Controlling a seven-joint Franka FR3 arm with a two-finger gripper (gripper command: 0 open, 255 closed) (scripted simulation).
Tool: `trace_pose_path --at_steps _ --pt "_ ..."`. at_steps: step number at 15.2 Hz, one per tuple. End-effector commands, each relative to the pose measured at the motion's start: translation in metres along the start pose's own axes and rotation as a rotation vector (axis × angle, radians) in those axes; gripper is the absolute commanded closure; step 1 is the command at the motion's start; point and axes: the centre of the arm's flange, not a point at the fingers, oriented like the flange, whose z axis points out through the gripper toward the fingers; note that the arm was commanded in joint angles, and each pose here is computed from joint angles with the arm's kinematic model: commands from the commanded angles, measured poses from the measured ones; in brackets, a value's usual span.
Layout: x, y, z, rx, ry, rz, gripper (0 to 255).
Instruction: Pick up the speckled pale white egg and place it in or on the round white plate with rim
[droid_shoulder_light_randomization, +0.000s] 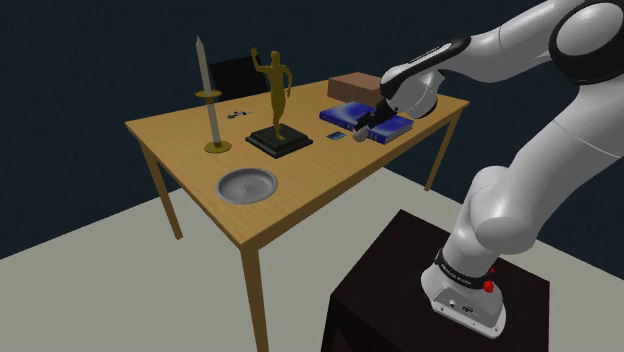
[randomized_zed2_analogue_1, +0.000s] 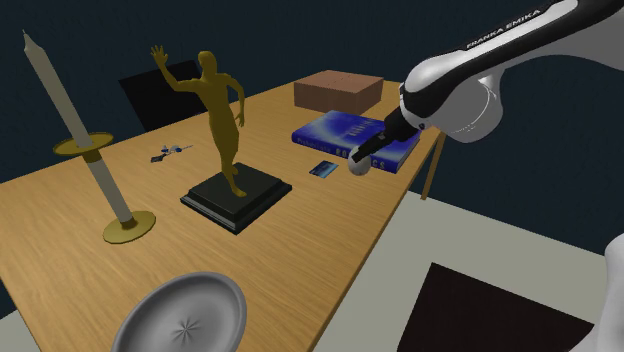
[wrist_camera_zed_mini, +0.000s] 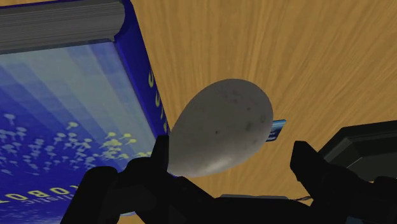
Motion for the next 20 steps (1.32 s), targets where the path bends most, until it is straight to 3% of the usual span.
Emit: trace_pose_path --at_steps 1,3,4,13,20 --pt "0.000 0.000 0.000 0.000 0.000 0.000 0" --pt "0.000 0.000 0.000 0.000 0.000 0.000 0" --pt "0.000 0.000 0.000 0.000 0.000 0.000 255" --pt "0.000 0.000 0.000 0.000 0.000 0.000 255" --pt "0.022 -0.005 -0.029 0.000 0.000 0.000 255"
